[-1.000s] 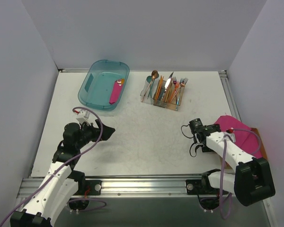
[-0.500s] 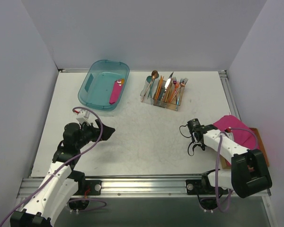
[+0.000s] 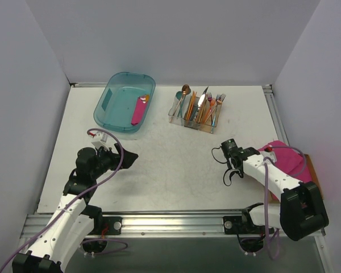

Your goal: Place the utensils on the paper napkin and roll it up

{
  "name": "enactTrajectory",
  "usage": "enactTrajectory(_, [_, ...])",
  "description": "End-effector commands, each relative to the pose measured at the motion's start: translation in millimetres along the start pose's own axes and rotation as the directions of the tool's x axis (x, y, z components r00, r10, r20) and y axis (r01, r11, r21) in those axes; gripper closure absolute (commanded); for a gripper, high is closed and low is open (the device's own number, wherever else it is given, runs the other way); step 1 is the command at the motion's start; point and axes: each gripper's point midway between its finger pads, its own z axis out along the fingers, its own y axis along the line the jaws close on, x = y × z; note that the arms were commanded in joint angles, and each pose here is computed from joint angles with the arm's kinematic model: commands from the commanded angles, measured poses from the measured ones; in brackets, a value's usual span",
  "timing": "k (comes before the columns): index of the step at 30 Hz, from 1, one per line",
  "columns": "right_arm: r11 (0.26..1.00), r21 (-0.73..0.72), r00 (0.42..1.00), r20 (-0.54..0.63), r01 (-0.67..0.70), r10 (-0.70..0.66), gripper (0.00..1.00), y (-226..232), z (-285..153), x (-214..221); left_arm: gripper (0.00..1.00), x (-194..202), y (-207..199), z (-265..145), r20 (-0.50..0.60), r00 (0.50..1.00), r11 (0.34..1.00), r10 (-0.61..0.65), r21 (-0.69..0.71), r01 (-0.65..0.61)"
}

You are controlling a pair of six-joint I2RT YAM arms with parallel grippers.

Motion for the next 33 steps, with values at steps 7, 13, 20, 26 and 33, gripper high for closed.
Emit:
enactTrajectory(7, [0.995,-0.096,0.995,-0.101,0.010,-0.020,1.00,18.9,-32.9,27.1,0.06,-12.1,-6.3,0.6,0.050,0.998,0.999,0.033,0.021,-0.035])
enactTrajectory(13, [0.980,-0.195,0.981,-0.184,0.020,-0.057,1.00,28.6,-70.3,66.4,0.06,-15.1,-6.7,-0.8,0.063,0.997,0.999,0.036,0.017,-0.037])
enactTrajectory(20, [0.954,-0.297,0.947,-0.290,0.049,-0.139,1.00,32.9,-112.8,119.9,0.06,-18.1,-7.9,-3.5,0.079,0.996,0.999,0.045,0.013,-0.046])
enactTrajectory(26, [0.903,-0.413,0.893,-0.354,0.116,-0.277,1.00,28.6,-151.5,174.7,0.06,-17.9,-5.7,-2.9,0.075,0.996,0.999,0.047,0.001,-0.047])
enactTrajectory(33, [0.821,-0.532,0.823,-0.359,0.208,-0.441,0.54,38.0,-185.8,212.6,0.06,-17.9,-3.8,-1.8,0.078,0.996,0.999,0.052,-0.006,-0.051])
